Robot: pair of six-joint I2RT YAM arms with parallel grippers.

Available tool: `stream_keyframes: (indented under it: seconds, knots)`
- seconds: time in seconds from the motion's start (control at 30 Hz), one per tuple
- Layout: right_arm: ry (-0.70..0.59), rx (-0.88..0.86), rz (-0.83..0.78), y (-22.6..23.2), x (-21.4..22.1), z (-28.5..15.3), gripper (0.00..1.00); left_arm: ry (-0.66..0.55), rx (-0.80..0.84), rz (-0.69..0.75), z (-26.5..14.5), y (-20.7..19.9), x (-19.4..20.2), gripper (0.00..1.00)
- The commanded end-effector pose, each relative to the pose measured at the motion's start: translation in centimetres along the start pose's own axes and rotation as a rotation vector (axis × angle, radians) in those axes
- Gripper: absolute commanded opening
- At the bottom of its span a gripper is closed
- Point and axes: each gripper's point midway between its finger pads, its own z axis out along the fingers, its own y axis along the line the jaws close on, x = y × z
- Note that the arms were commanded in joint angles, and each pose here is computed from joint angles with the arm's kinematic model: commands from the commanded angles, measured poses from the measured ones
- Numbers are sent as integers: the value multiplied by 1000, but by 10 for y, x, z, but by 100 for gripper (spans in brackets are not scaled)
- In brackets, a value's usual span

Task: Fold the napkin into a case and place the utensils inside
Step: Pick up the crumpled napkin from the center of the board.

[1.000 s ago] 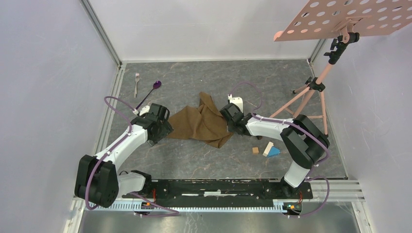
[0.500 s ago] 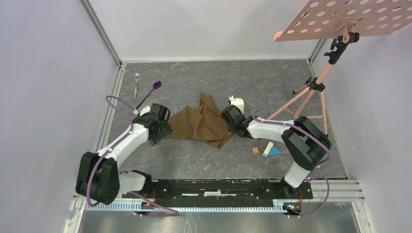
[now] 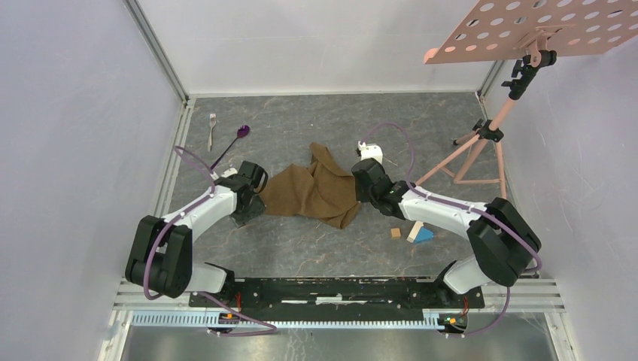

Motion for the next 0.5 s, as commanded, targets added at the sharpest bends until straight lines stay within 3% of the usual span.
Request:
stream_keyframes:
  seconds: [0.0,0.3,0.47]
  knots:
    - [-30,-32,-19,3,-6,-4,0,-110,-40,-71,-4,1,-26,62]
    - [-59,-58,-29,1,-8,-11,0,-143,-43,-60,6,-8,-55,64]
    - [-64,-51,-39,-2,-7,-13,0,-124,-46,-61,19,-5,-58,60]
